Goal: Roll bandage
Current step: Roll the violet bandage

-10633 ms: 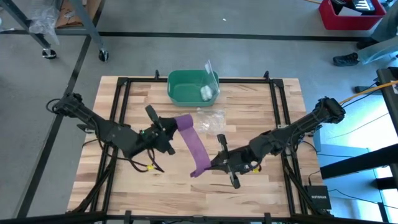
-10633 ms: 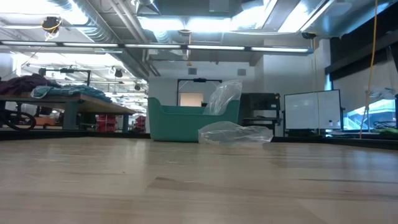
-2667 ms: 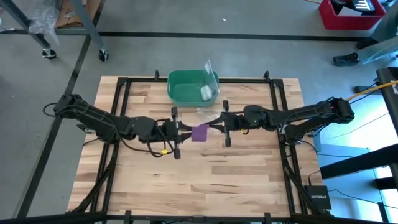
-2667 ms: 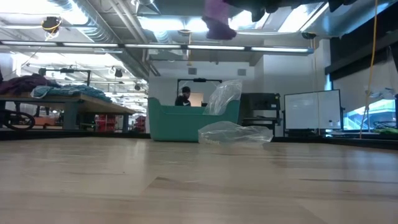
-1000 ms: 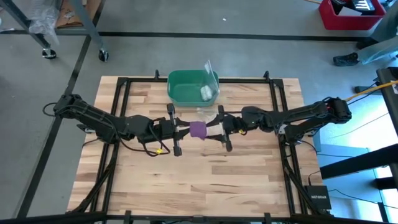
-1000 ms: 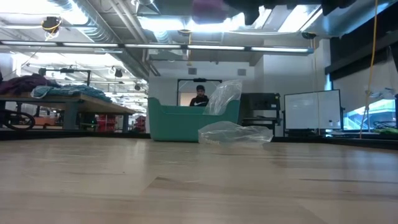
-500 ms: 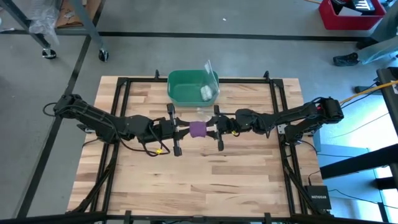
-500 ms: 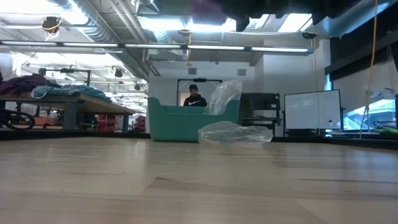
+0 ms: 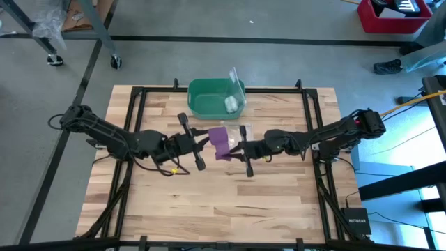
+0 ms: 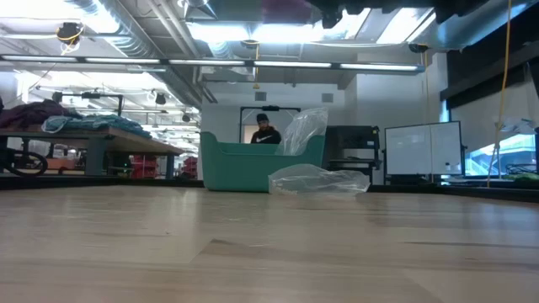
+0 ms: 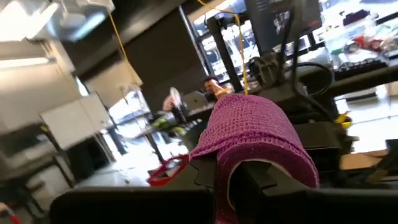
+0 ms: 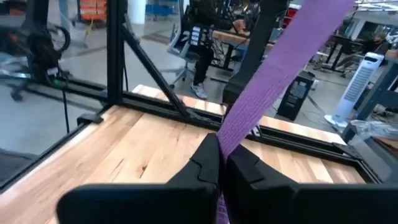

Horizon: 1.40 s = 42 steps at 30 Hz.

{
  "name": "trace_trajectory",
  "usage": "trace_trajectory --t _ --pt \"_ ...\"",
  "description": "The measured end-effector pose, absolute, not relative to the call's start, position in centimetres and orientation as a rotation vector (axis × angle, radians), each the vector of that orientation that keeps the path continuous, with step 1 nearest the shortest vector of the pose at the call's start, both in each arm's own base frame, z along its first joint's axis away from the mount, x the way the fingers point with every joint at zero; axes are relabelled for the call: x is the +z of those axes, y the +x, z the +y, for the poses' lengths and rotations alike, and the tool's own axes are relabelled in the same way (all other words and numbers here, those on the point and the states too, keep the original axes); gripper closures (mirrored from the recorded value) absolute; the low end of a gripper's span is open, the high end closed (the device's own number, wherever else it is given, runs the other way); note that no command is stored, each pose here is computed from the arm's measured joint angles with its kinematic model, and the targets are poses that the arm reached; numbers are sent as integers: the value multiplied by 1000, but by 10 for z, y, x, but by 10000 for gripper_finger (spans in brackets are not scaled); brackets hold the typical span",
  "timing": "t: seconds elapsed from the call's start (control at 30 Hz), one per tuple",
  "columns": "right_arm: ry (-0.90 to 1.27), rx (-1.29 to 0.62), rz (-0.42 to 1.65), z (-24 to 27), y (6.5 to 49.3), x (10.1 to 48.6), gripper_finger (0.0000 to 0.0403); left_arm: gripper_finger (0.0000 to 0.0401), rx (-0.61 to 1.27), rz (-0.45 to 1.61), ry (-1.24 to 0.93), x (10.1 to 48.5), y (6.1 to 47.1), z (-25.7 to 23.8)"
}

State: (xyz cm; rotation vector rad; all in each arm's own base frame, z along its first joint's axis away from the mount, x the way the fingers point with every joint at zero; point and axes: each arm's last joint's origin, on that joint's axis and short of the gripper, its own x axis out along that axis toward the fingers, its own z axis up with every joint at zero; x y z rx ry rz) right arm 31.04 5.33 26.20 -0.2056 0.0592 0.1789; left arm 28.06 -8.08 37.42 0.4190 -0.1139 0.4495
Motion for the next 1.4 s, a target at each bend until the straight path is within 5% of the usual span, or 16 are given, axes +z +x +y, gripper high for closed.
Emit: trace_trajectory --t 0.3,0.77,1.4 --pt "-308 153 145 92 310 282 400 386 531 -66 595 377 277 -84" --pt "-454 225 -1 154 294 342 400 386 533 55 753 367 278 -86" --pt "-463 87 -59 145 297 392 399 386 464 141 871 340 293 -100"
